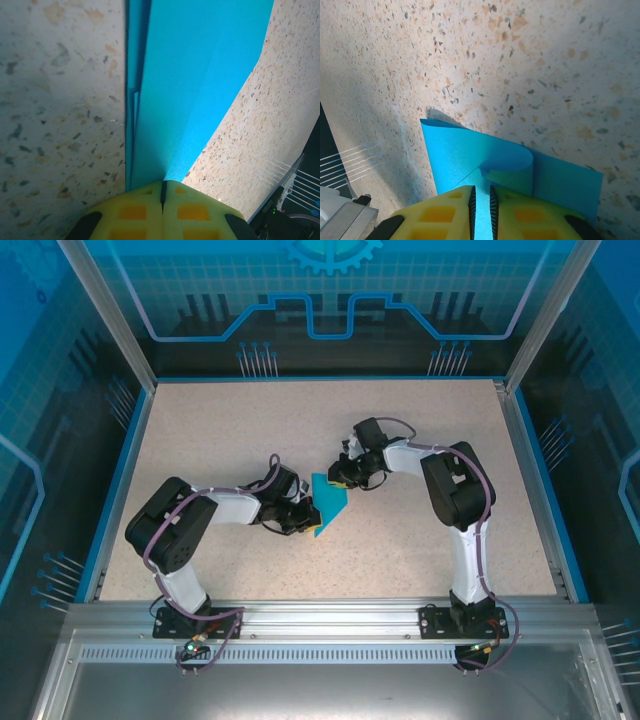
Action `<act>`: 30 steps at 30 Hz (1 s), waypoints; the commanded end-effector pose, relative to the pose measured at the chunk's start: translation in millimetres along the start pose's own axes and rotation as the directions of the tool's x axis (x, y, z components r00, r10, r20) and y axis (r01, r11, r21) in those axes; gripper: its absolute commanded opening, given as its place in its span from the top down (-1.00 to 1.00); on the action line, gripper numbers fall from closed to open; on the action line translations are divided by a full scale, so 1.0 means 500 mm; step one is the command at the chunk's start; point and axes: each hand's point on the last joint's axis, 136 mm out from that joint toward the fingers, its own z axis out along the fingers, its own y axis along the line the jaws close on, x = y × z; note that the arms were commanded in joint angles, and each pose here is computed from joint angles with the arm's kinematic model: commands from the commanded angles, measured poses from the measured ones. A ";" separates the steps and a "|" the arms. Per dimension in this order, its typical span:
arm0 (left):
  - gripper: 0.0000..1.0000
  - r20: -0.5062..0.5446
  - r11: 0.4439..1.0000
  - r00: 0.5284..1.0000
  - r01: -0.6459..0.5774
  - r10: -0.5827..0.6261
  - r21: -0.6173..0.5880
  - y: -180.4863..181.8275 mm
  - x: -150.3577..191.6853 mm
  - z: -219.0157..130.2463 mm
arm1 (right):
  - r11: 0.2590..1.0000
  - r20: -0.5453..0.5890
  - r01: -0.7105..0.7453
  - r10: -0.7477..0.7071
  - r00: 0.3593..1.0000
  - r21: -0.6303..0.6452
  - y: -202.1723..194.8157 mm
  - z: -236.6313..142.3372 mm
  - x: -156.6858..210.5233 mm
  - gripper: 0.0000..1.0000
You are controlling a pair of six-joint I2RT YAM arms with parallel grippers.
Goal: Fold a paper plane with a square sheet of paper (pick it up from the middle)
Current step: Fourth fold the wing at the center of the table.
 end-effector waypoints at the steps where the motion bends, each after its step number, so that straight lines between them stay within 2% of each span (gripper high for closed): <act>1: 1.00 -0.082 0.949 0.988 0.102 -0.132 -0.300 0.173 0.081 0.016 | 0.999 0.085 -0.028 0.025 0.996 0.043 -0.049 -0.007 -0.068 0.62; 18: 1.00 -0.088 0.947 0.987 0.098 -0.131 -0.307 0.174 0.083 0.014 | 0.997 0.089 -0.042 0.037 0.995 0.060 -0.062 -0.015 -0.101 0.60; 30: 1.00 -0.094 0.948 0.988 0.090 -0.124 -0.307 0.172 0.084 0.014 | 0.997 0.118 0.036 -0.043 0.992 0.064 -0.010 -0.088 -0.114 0.59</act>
